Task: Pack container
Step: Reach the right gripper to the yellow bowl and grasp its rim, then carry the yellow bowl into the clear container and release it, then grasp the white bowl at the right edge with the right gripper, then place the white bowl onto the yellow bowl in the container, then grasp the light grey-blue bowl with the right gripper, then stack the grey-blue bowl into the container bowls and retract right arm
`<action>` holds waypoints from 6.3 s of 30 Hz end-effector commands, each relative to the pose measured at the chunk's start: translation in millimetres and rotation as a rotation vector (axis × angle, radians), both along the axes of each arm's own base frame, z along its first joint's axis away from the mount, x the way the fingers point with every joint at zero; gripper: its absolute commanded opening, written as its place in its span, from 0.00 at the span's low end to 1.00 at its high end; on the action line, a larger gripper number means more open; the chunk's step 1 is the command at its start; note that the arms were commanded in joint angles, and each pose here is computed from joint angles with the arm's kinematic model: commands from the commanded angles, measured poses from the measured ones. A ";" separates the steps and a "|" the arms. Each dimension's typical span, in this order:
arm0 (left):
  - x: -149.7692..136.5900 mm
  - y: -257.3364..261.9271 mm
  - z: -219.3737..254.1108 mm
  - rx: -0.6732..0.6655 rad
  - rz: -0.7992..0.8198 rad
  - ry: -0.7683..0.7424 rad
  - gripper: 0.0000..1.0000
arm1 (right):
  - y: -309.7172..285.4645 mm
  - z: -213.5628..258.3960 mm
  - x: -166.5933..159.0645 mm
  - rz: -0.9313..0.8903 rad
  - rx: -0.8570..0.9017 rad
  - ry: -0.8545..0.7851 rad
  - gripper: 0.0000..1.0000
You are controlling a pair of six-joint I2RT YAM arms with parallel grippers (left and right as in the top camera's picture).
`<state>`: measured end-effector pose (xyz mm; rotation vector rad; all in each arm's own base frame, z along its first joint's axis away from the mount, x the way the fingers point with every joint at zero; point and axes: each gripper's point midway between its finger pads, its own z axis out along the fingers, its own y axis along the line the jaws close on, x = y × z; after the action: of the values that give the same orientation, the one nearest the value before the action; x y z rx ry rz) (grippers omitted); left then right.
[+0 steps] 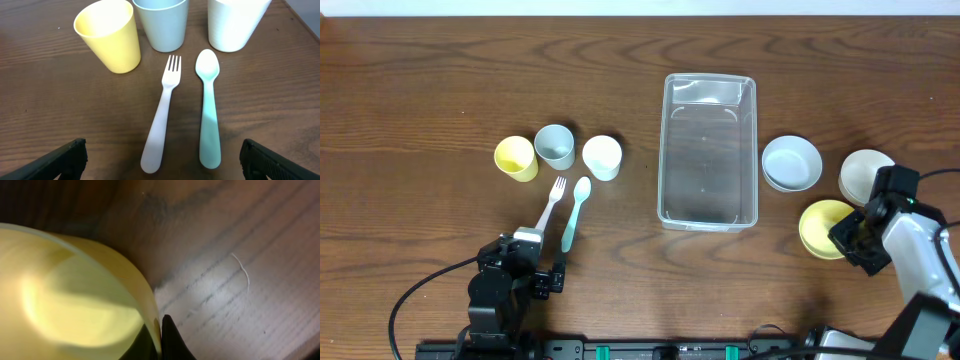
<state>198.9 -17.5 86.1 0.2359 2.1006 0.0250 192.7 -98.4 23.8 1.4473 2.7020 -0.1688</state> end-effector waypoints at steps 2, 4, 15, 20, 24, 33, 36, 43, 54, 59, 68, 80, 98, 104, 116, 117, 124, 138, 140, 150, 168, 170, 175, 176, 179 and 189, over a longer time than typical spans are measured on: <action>0.1 0.2 -2.7 -0.008 0.004 0.002 0.98 | -0.9 24.1 -15.5 -0.028 -0.057 -0.038 0.01; 0.1 0.2 -2.7 -0.008 0.004 0.002 0.98 | 7.0 45.5 -9.9 0.019 -0.047 -0.131 0.01; 0.1 0.2 -2.7 -0.008 0.004 0.002 0.98 | 113.8 185.6 64.5 0.465 0.154 -0.762 0.02; 0.1 0.2 -2.7 -0.008 0.004 0.002 0.98 | 156.2 196.1 121.0 0.665 0.179 -0.678 0.02; 0.1 0.2 -2.7 -0.008 0.004 0.002 0.98 | 172.3 187.3 176.8 0.718 0.155 -0.527 0.01; 0.1 0.2 -2.7 -0.008 0.004 0.002 0.98 | 210.4 96.8 257.3 0.756 0.293 -0.297 0.02; 0.1 0.2 -2.7 -0.008 0.004 0.002 0.98 | 226.1 64.7 260.4 0.781 0.310 -0.249 0.02; 0.1 0.1 -2.7 -0.008 0.004 0.002 0.98 | 225.3 41.0 270.9 0.790 0.197 -0.225 0.21; 0.1 0.2 -2.7 -0.008 0.004 0.002 0.98 | 190.8 175.9 263.0 0.836 0.120 -0.426 0.46; 0.1 0.2 -2.7 -0.008 0.004 0.002 0.98 | 103.9 236.7 220.1 0.623 0.037 -0.463 0.44; 0.1 0.2 -2.7 -0.008 0.004 0.002 0.98 | -35.9 171.6 144.8 0.194 0.055 -0.233 0.45; 0.1 0.2 -2.7 -0.008 0.004 0.002 0.98 | -60.3 32.7 102.0 0.005 0.096 -0.155 0.54; 0.1 0.2 -2.7 -0.008 0.004 0.002 0.98 | -71.2 27.4 96.3 -0.075 0.018 -0.179 0.01; 0.1 0.2 -2.7 -0.008 0.004 0.002 0.98 | -71.9 154.6 130.1 -0.017 -0.095 -0.444 0.01; 0.1 0.2 -2.7 -0.008 0.004 0.002 0.98 | 142.3 270.4 202.8 0.583 -0.049 -0.823 0.01; 0.1 0.2 -2.7 -0.008 0.004 0.002 0.98 | 154.1 254.9 213.7 0.606 -0.057 -0.791 0.01; 0.1 0.2 -2.7 -0.008 0.004 0.002 0.98 | 211.0 116.3 273.7 0.676 0.142 -0.574 0.01; 0.1 0.2 -2.7 -0.008 0.004 0.002 0.98 | 239.0 125.0 277.8 0.852 0.308 -0.588 0.47; 0.1 0.2 -2.7 -0.008 0.004 0.002 0.98 | 223.3 162.2 272.2 0.829 0.267 -0.638 0.51; 0.1 0.2 -2.7 -0.008 0.004 0.002 0.98 | 62.5 199.3 171.0 0.485 -0.083 -0.363 0.62; 0.1 0.1 -2.7 -0.008 0.004 0.002 0.98 | 52.4 -0.5 141.1 0.293 0.066 -0.149 0.43; 0.1 0.1 -2.7 -0.008 0.004 0.002 0.98 | 49.4 -5.9 141.7 0.274 0.054 -0.143 0.15; 0.1 0.2 -2.7 -0.008 0.004 0.002 0.98 | 43.3 18.0 152.6 0.272 0.011 -0.205 0.01; 0.1 0.2 -2.7 -0.008 0.004 0.002 0.98 | 41.3 28.9 155.8 0.272 -0.006 -0.229 0.01; 0.1 0.1 -2.7 -0.008 0.004 0.002 0.98 | 34.6 81.4 163.9 0.267 -0.069 -0.340 0.01; 0.1 0.2 -2.7 -0.008 0.004 0.002 0.98 | 106.8 274.9 169.5 0.484 -0.082 -0.882 0.01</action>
<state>199.0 -17.5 86.3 0.2357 2.0995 0.0250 365.5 -23.3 294.3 0.6853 2.1144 0.2320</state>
